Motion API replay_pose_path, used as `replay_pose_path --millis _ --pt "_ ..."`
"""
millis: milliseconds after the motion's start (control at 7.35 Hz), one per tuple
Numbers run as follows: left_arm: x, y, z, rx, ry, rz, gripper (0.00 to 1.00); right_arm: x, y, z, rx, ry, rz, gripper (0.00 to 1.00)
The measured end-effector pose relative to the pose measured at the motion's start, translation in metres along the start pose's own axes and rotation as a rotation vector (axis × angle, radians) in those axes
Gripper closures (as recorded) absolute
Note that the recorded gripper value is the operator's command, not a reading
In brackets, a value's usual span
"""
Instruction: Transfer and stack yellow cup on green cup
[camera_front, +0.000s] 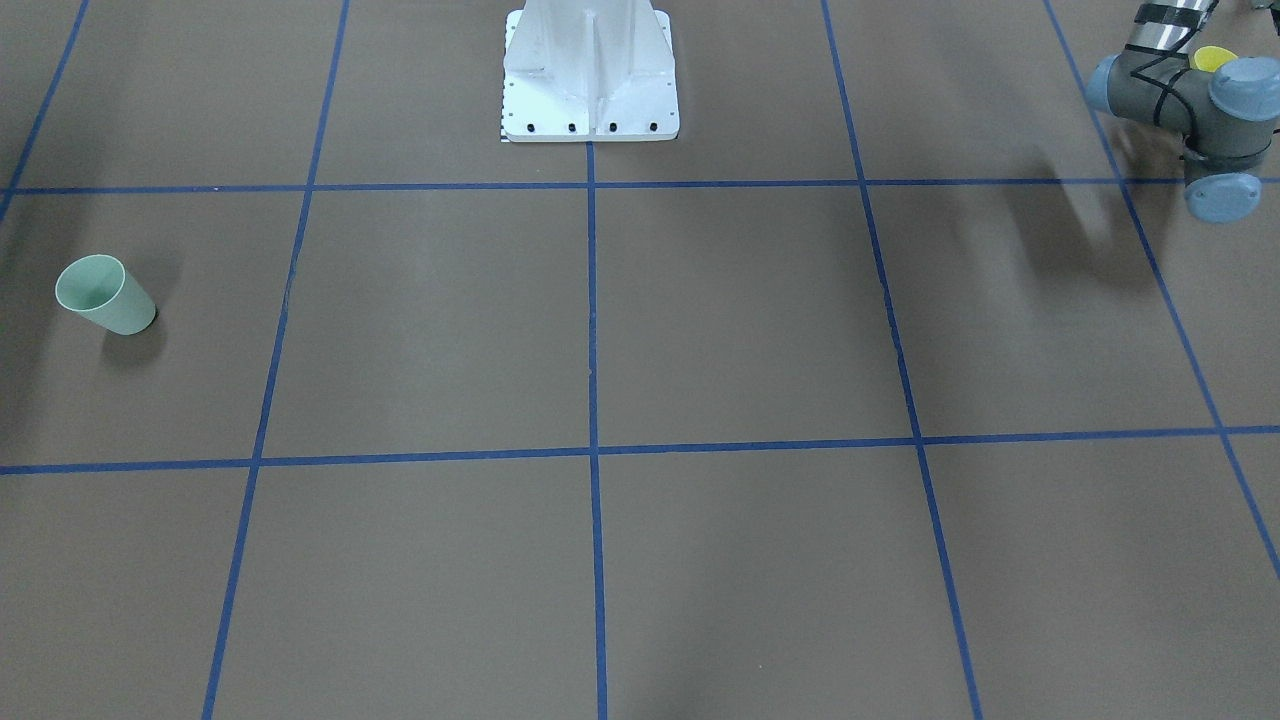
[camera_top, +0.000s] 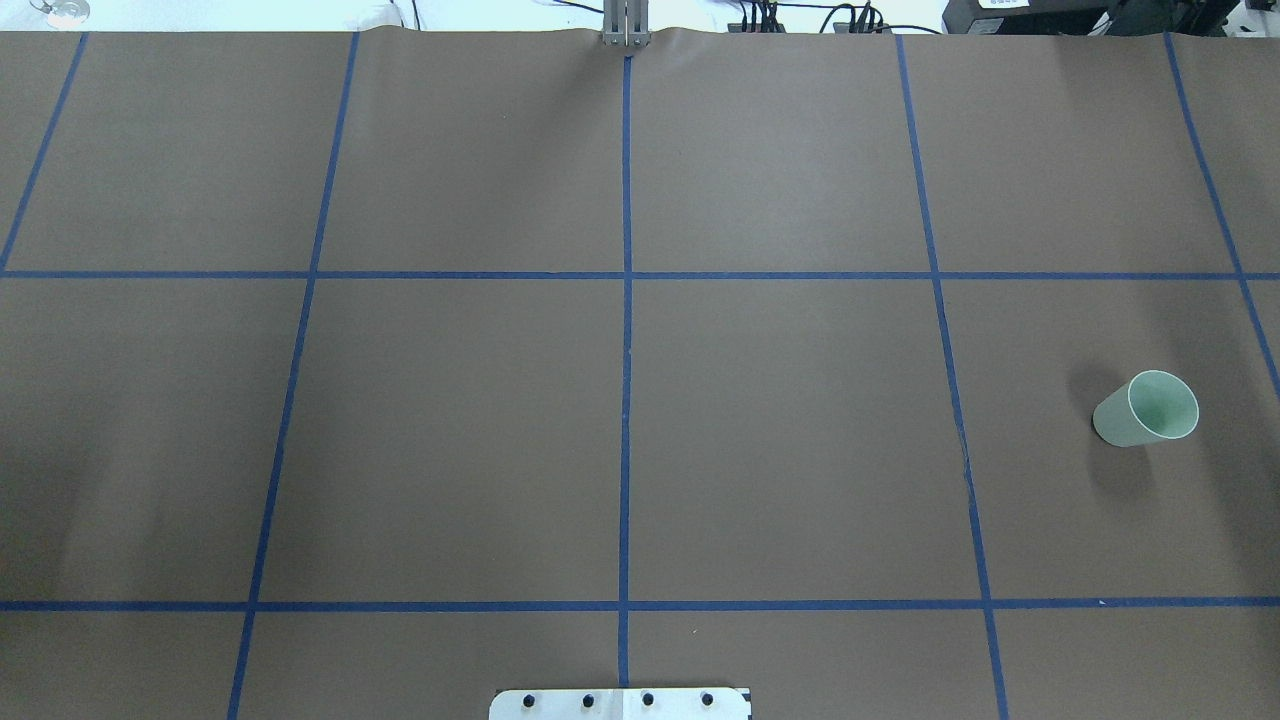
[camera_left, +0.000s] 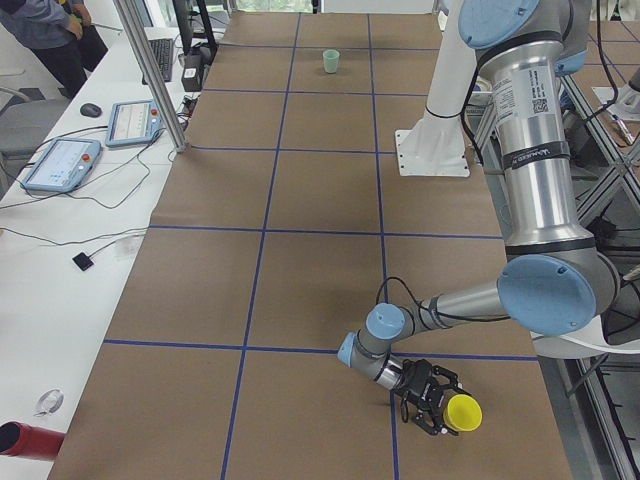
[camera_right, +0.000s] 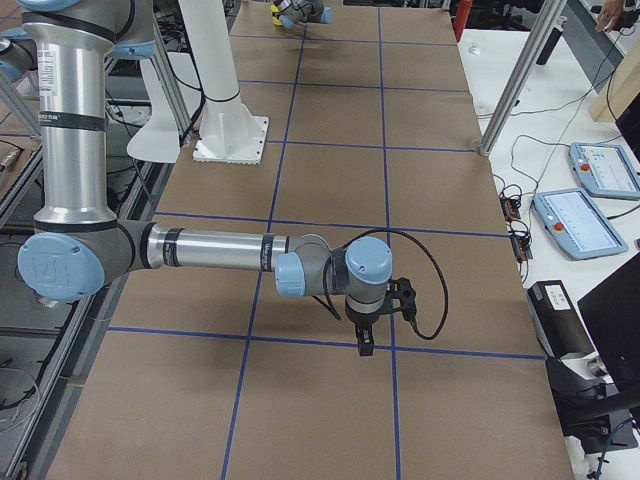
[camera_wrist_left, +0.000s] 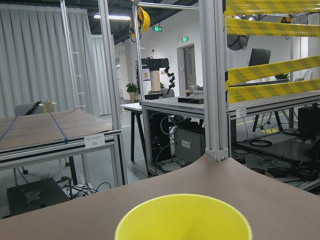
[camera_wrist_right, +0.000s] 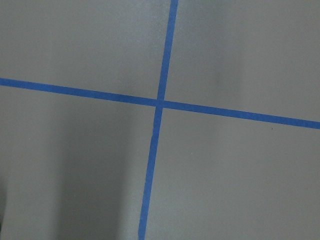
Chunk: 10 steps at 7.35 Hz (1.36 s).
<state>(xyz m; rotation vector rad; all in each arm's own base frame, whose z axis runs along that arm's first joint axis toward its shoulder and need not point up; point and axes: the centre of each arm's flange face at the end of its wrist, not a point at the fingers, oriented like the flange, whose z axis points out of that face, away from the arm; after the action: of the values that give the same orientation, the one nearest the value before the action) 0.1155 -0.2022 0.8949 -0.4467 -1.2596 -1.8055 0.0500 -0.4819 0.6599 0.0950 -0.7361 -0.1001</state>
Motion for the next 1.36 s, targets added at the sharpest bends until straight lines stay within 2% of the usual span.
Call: replay_pose_path --millis 272,544,816,1360 --pt "0.007 0.0017 0.0085 0.002 -0.005 -0.002 0.03 0.0004 0.0007 0.0005 -0.001 0.0 -0.002 0.0" --pt "0.0072 0.0035 0.0108 -0.001 -0.01 -0.002 0.33 0.0009 0.0017 0.001 -0.002 0.0 -0.003 0.0" --pt "0.0061 0.0048 0.0112 -0.001 -0.01 0.0 0.47 0.0012 0.0024 0.0014 -0.003 0.0 -0.003 0.0" --pt "0.0055 0.0048 0.0119 0.01 -0.001 0.016 0.47 0.0014 0.0025 0.0015 -0.003 0.001 -0.001 0.0"
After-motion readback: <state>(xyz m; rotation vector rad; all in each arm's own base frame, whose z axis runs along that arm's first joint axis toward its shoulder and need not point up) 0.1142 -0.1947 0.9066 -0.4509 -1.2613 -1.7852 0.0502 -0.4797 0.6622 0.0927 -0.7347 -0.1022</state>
